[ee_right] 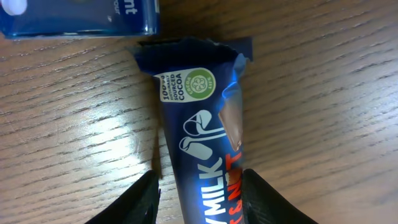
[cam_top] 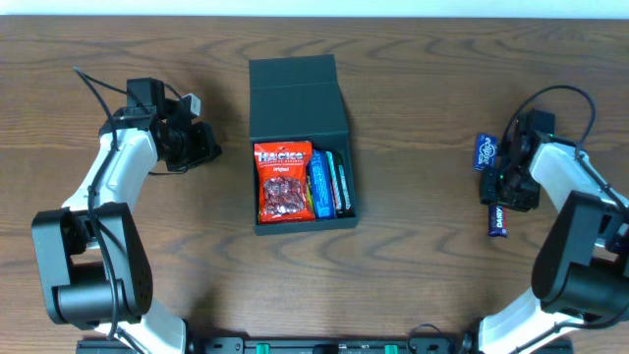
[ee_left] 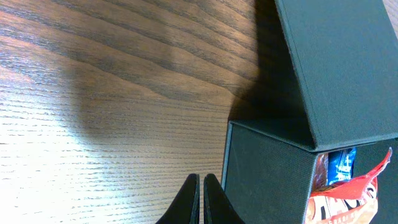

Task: Pack container
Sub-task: 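Reach the right gripper to the blue Milk chocolate bar and grasp it, then place the Milk bar into the box and release it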

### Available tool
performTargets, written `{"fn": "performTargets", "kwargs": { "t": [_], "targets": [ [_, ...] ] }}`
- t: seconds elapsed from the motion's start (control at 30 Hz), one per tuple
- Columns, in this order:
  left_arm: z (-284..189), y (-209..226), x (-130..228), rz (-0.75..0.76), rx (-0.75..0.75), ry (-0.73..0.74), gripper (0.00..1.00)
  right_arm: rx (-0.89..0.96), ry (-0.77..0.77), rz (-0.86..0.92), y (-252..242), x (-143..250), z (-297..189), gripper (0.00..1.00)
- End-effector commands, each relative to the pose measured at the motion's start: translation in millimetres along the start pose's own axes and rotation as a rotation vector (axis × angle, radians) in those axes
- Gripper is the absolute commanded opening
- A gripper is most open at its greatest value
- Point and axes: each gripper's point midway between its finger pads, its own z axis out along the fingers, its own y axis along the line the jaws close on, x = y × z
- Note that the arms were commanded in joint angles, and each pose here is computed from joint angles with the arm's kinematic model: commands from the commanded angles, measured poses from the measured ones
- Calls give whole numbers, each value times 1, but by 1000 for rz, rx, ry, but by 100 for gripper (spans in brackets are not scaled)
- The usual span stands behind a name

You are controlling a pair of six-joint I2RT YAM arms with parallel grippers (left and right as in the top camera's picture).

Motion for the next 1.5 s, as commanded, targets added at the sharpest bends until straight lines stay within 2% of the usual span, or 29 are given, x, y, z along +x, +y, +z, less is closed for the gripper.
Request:
{"fn": "performTargets", "kwargs": {
  "t": [0.0, 0.23, 0.37, 0.67, 0.77, 0.83, 1.1, 1.2, 1.33, 1.47],
  "targets": [
    [0, -2, -4, 22, 5, -3, 6, -19, 16, 11, 2, 5, 6, 43],
    [0, -2, -4, 22, 5, -3, 6, -22, 28, 10, 3, 11, 11, 42],
    [0, -2, -5, 23, 5, -3, 6, -24, 29, 10, 3, 11, 11, 26],
    [0, -2, -4, 22, 5, -3, 6, -59, 30, 17, 10, 11, 11, 17],
    [0, -2, -5, 23, 5, -3, 6, -102, 31, 29, 18, 11, 9, 11],
    [0, -2, -5, 23, 5, -3, 6, -138, 34, 53, 25, 9, 6, 2],
    [0, -2, -5, 23, 5, -4, 6, -209, 36, 11, 57, -9, -37, 1],
    [0, -2, -5, 23, 5, -4, 6, -219, -33, -70, 83, -28, -71, 1],
    [0, -2, -5, 23, 5, -4, 6, -261, -185, -189, 149, -53, -122, 1],
    [0, -2, -5, 23, 5, -4, 6, -330, -260, -203, 217, -50, -153, 1]
  ]
}}
